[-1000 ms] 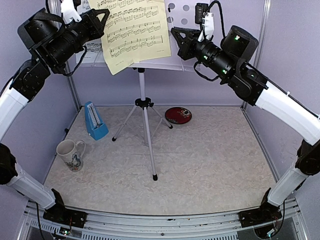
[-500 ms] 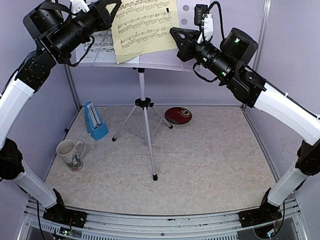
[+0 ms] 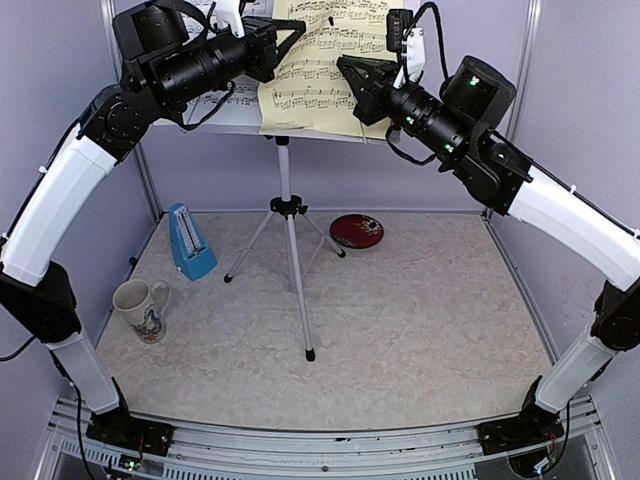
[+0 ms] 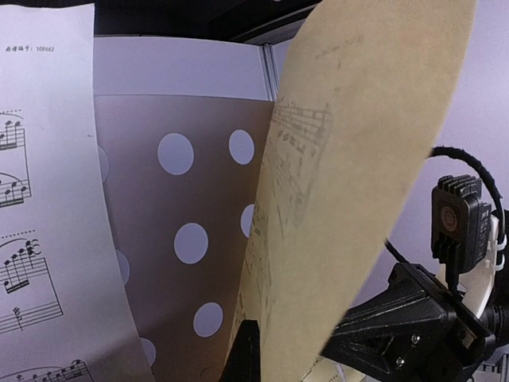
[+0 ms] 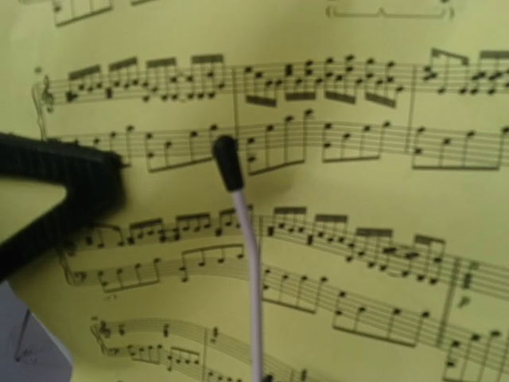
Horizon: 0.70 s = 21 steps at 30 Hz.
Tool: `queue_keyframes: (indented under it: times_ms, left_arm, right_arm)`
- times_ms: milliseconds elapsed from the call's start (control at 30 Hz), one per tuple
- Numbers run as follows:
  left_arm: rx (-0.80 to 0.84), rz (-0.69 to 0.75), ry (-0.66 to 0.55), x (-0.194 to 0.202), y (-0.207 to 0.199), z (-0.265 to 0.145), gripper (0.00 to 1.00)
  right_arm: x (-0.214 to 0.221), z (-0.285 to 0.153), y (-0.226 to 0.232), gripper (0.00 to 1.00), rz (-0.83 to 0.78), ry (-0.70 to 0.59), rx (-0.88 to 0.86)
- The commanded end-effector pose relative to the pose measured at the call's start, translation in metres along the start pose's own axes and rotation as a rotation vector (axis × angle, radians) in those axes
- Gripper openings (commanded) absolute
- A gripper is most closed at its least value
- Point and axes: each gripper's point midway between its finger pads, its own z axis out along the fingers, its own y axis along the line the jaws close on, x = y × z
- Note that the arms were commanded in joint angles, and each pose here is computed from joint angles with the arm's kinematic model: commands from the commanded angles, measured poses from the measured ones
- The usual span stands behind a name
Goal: Set up the instrument practice props
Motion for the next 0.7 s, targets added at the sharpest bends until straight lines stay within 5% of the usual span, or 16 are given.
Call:
queue_keyframes:
  times_ms: [0, 667]
  left_arm:
    - [0.016, 0.092, -0.019, -0.013, 0.002, -0.006, 0.00]
    - [0.047, 0.098, -0.034, -0.004, -0.006, 0.010, 0.00]
  right_arm:
    - [0.003, -0.001, 0.003, 0.00, -0.017, 0.019, -0.027]
    - [0.002, 0.002, 0.003, 0.00, -0.011, 0.021, -0.032]
